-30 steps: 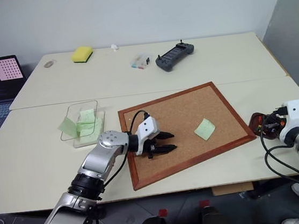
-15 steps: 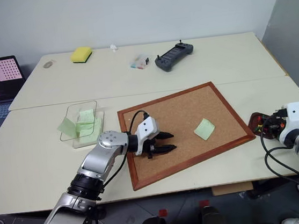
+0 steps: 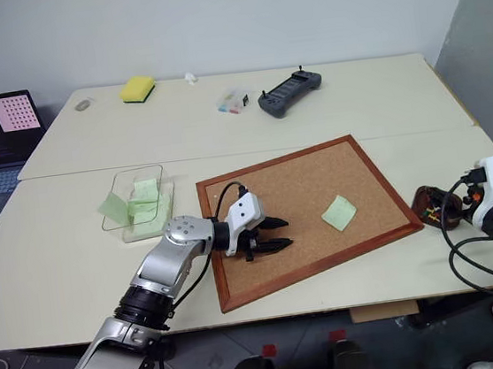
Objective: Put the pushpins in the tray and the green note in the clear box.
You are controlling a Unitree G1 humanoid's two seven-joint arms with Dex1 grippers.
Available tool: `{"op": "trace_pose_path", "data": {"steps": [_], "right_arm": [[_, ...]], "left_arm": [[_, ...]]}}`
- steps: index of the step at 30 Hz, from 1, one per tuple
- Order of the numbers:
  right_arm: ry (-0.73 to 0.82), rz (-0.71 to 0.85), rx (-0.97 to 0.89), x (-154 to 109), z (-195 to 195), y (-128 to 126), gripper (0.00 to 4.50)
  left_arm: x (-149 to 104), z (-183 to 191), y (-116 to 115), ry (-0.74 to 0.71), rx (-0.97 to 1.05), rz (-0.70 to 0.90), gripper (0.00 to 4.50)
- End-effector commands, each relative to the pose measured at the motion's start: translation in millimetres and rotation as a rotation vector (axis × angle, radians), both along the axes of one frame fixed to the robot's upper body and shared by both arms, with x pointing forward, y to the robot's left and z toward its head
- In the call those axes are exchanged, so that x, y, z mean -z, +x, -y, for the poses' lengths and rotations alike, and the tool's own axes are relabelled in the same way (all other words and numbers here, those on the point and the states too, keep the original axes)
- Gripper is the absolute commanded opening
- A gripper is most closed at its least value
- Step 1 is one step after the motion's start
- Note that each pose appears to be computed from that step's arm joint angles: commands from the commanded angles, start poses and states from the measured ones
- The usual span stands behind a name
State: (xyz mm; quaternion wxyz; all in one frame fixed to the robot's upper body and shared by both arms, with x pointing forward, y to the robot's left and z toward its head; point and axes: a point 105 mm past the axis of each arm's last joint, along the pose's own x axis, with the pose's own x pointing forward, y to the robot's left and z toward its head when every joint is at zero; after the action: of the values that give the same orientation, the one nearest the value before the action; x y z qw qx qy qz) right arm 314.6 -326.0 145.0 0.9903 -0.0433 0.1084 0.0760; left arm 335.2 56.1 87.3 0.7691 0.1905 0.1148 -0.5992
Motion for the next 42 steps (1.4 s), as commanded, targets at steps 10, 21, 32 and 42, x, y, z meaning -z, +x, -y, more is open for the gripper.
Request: {"op": "trace_pose_path", "data": {"steps": [10, 21, 32, 42], "right_arm": [[0.041, 0.069, -0.298, -40, -42, -18, 4.45], [-0.005, 0.076, -0.088, -8, -13, -4, 4.45], [0.024, 0.046, 0.055, 26, -5, 13, 4.45], [0.016, 0.013, 0.091, 42, -3, 16, 4.45]], "left_arm": [[0, -8, 5, 0.022, -0.002, 0.000, 2.39], [-2, -11, 3, 0.030, -0.008, -0.018, 2.39], [-4, -9, 0, 0.035, 0.007, -0.029, 2.39], [-6, -10, -1, 0.045, 0.008, -0.031, 2.39]]}}
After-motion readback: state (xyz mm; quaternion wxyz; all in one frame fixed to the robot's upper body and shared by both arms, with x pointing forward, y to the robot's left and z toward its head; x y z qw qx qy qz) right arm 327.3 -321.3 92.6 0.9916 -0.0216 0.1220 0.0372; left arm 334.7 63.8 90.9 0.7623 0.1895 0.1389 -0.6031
